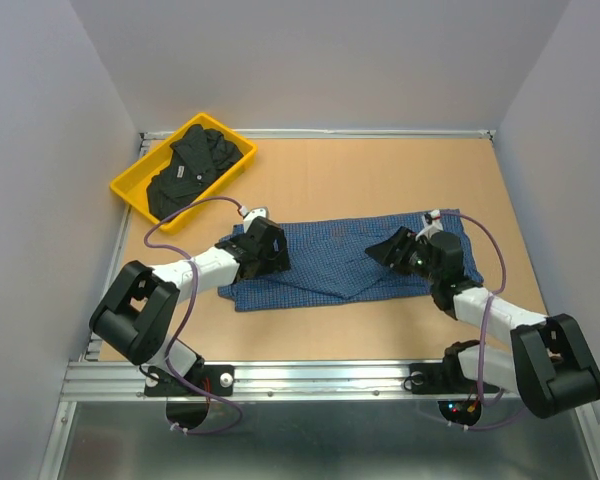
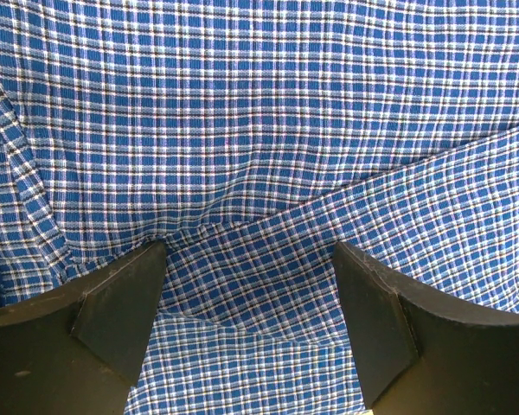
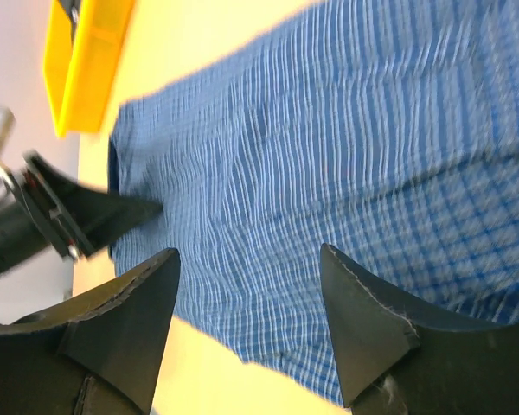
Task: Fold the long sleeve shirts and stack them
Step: Fold the shirt
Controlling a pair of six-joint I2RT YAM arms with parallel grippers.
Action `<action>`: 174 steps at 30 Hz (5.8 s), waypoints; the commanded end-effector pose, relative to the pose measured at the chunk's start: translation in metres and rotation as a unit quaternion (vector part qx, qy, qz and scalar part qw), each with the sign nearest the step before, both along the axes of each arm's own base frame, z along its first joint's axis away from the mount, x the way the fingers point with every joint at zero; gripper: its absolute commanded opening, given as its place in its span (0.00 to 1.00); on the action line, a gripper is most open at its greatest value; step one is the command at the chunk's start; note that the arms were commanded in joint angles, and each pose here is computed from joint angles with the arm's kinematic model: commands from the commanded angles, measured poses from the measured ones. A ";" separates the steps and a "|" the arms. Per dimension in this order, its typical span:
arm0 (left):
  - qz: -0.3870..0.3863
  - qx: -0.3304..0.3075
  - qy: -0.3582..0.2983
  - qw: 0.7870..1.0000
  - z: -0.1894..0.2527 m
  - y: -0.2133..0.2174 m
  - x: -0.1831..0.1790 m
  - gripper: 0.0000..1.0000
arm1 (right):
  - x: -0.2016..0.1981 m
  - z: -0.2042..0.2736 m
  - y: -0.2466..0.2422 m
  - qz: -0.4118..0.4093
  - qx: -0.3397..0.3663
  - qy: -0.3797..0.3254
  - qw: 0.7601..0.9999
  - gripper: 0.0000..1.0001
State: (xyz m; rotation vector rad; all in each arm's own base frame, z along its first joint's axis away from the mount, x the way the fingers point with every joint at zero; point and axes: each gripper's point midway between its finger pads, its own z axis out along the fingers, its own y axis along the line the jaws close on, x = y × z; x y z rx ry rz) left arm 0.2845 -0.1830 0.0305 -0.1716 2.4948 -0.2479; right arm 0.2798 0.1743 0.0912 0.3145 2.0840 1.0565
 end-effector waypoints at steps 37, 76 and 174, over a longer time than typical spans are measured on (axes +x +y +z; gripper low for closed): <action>0.029 -0.020 0.005 0.999 -0.004 0.012 -0.016 0.90 | -0.045 0.068 0.126 0.251 0.089 -0.051 0.962 0.70; 0.061 -0.096 -0.029 0.993 0.044 -0.018 -0.015 0.93 | 0.033 -0.024 -0.026 -0.039 -0.411 0.022 0.911 0.73; -0.085 -0.014 -0.146 0.986 0.085 -0.130 0.258 0.91 | -0.013 -0.027 0.114 0.094 -0.244 0.082 0.962 0.69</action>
